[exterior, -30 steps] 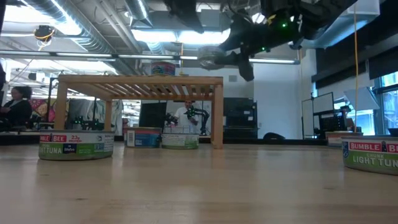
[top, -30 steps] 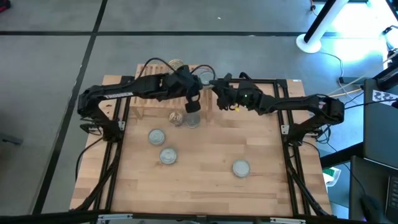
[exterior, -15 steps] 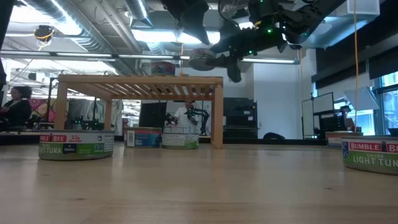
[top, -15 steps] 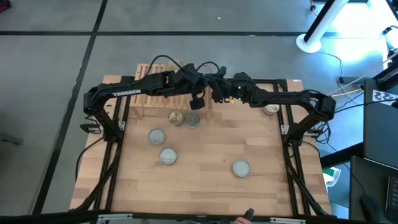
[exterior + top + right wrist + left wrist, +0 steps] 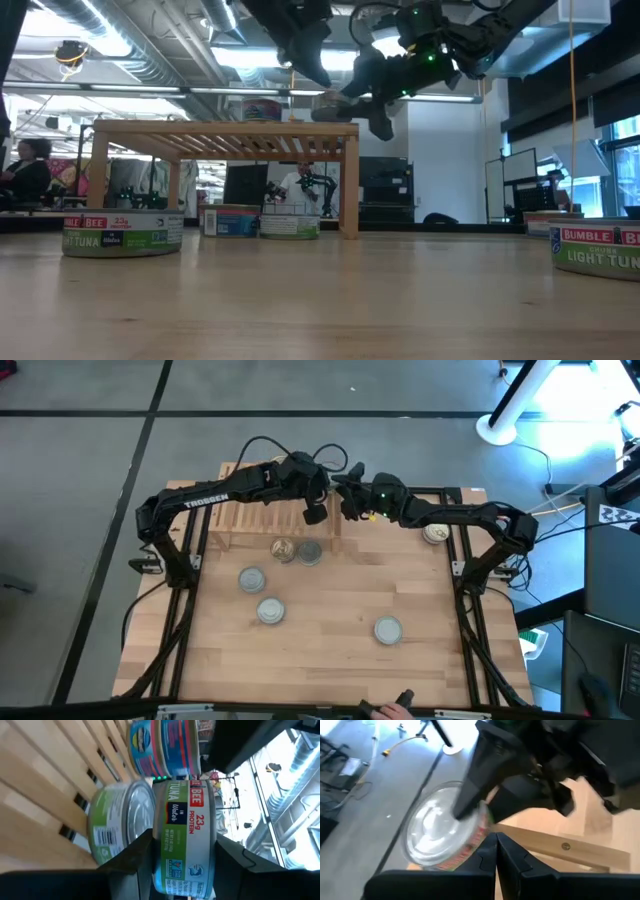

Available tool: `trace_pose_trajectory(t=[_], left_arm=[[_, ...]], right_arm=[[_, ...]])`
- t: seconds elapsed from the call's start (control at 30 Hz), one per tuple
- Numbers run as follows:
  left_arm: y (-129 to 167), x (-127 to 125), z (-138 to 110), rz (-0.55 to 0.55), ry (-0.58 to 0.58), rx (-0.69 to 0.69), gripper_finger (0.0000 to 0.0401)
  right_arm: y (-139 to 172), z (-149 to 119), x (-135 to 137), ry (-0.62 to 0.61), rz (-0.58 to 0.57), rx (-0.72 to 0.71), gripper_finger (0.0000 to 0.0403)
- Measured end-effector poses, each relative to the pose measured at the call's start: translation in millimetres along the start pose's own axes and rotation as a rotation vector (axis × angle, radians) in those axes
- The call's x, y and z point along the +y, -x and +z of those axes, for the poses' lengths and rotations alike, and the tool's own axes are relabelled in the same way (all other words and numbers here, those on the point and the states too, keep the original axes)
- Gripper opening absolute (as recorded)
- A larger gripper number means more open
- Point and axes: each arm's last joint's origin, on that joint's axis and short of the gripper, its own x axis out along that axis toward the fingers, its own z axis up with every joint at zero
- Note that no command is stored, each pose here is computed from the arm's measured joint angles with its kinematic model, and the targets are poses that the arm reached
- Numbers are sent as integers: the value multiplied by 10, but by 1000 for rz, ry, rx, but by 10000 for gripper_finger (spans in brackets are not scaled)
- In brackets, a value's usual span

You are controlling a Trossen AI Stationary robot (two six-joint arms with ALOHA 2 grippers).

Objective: Stack canned seafood by type on shelf
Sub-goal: Stack the green tuna can on top of the green tuna can on the shelf

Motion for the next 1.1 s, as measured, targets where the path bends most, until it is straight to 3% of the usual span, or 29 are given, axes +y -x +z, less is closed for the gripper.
trace_pose_trajectory(t=[0.27,0.43,1.1], left_arm=[[-234,-65,-25,-10,-7,10,1],[-237,-58,34,4,-15,-48,1],[-250,-14,10,10,23,-33,1]], right_arm=[[2,16,29,4,34,-37,147],[2,15,41,5,46,-40,147],[2,20,41,4,50,-67,147]])
